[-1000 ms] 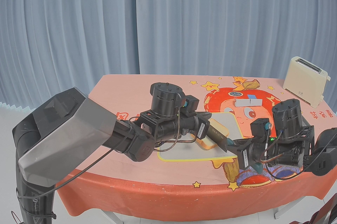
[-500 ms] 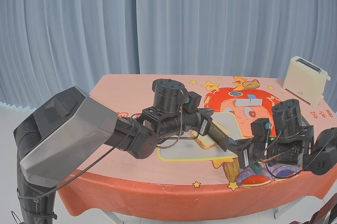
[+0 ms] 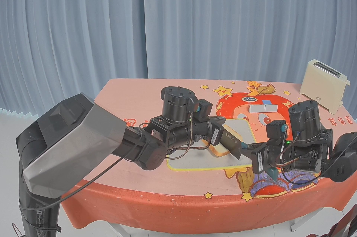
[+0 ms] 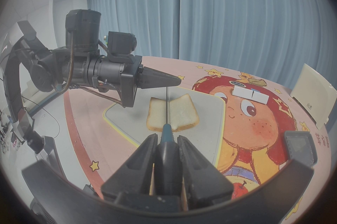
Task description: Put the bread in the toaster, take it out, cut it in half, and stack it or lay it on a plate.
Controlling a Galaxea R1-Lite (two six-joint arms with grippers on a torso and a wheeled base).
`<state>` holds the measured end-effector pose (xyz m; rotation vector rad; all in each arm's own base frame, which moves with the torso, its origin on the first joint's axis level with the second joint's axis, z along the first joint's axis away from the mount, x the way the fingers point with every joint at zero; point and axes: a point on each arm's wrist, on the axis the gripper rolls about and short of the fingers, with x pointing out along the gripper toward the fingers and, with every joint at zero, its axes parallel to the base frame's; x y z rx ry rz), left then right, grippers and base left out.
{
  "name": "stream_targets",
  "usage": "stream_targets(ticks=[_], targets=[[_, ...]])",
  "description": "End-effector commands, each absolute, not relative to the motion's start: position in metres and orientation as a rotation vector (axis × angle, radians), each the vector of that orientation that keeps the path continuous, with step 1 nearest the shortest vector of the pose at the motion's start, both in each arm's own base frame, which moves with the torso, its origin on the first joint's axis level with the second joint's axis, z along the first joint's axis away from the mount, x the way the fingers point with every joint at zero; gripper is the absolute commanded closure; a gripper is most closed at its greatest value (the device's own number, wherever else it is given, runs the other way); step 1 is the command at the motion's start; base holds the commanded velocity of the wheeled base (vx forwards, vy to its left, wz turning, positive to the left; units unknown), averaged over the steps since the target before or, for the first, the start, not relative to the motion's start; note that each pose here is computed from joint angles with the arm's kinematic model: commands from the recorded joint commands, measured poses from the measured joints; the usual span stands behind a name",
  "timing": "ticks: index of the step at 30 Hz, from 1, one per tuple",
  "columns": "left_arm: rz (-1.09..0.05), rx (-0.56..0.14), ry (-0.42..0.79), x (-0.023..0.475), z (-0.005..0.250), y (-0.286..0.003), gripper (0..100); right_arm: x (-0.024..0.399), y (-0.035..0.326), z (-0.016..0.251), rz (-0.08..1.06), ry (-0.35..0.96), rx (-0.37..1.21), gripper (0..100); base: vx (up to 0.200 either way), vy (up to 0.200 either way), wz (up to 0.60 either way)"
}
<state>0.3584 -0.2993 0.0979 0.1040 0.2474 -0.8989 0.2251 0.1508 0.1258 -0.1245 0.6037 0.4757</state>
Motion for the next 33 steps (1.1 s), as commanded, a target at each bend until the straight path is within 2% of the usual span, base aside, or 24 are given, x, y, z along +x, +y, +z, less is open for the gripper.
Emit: stream_targets(ticks=[1,15,25,33], targets=[[-0.899,0.11,0.267,0.357,0.093,-0.298,100,0.226,0.151,0.127,0.47,0.599,-0.111,100,0.0,0.0,0.0],[-0.9,0.111,0.277,0.358,0.087,-0.3,100,0.224,0.151,0.117,0.464,0.648,-0.121,100,0.0,0.0,0.0],[-0.9,0.097,0.217,0.363,0.107,-0.304,100,0.227,0.152,0.126,0.467,0.604,-0.102,100,0.0,0.0,0.0],[-0.896,0.105,0.251,0.362,0.096,-0.301,100,0.227,0.151,0.122,0.462,0.621,-0.11,100,0.0,0.0,0.0]])
